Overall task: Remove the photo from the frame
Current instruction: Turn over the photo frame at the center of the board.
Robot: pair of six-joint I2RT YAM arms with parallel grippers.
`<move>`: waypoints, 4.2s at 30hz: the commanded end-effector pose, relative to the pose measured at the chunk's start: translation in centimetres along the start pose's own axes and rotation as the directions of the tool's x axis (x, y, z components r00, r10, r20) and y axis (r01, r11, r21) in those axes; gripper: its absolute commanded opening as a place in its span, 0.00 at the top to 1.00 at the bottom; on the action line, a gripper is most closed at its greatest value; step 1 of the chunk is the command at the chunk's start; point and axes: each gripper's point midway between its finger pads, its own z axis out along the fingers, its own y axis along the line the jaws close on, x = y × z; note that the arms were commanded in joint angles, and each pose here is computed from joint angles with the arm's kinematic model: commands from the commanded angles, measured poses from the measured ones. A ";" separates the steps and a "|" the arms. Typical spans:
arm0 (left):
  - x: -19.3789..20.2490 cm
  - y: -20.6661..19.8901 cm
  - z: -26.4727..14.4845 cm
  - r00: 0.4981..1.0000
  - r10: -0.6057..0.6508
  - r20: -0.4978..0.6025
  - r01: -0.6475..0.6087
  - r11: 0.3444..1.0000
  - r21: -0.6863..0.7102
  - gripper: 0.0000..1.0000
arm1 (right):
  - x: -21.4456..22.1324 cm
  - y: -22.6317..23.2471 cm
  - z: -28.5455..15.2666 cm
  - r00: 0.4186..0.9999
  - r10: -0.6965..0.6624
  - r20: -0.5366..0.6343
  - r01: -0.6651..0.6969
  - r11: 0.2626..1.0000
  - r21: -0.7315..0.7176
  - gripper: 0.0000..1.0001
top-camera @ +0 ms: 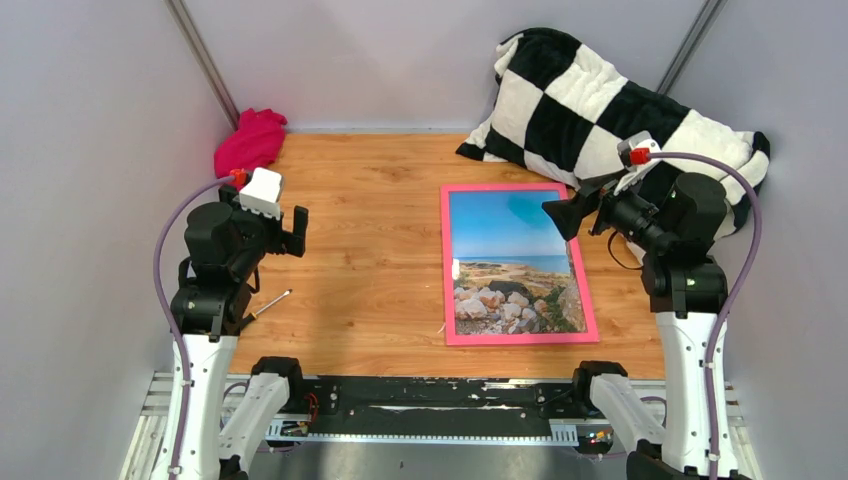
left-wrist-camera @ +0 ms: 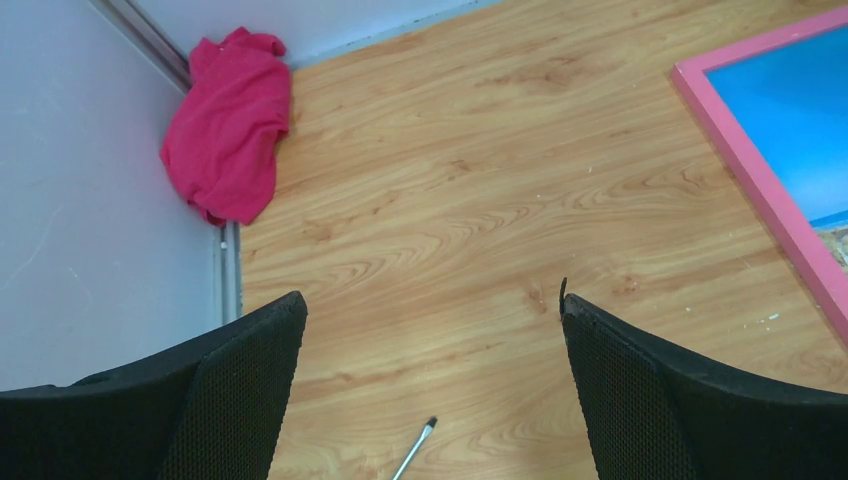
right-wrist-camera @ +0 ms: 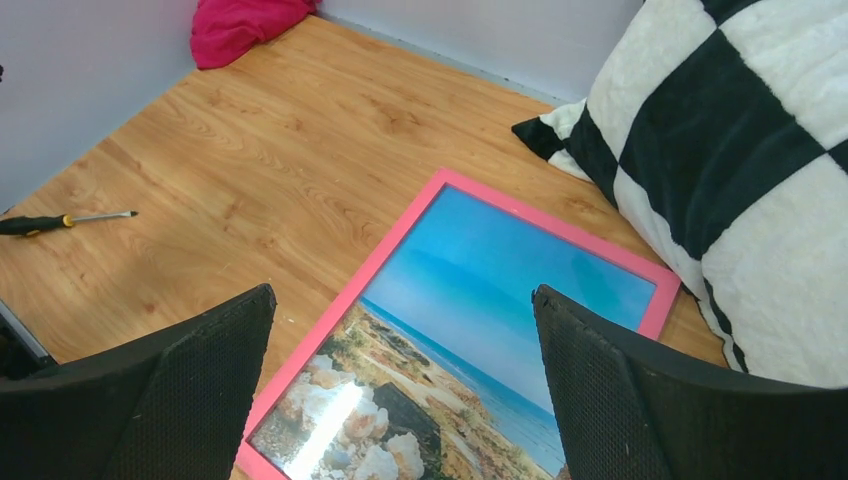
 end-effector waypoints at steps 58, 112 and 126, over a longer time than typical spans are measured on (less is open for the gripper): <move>9.3 -5.0 -1.4 0.973 0.177 -0.146 -0.132 0.952 0.275 0.00 | 8.9 -6.3 7.1 0.946 0.153 -0.285 -0.065 0.953 0.296 0.17; 8.9 -4.9 -2.2 0.984 0.159 -0.077 -0.138 0.965 0.224 0.00 | 29.1 8.3 21.6 0.651 0.284 -0.704 0.030 0.917 0.398 0.48; 8.9 -4.8 -2.2 0.984 0.158 -0.078 -0.138 0.965 0.221 0.00 | 30.8 8.0 21.5 0.645 0.298 -0.704 0.032 0.910 0.414 0.51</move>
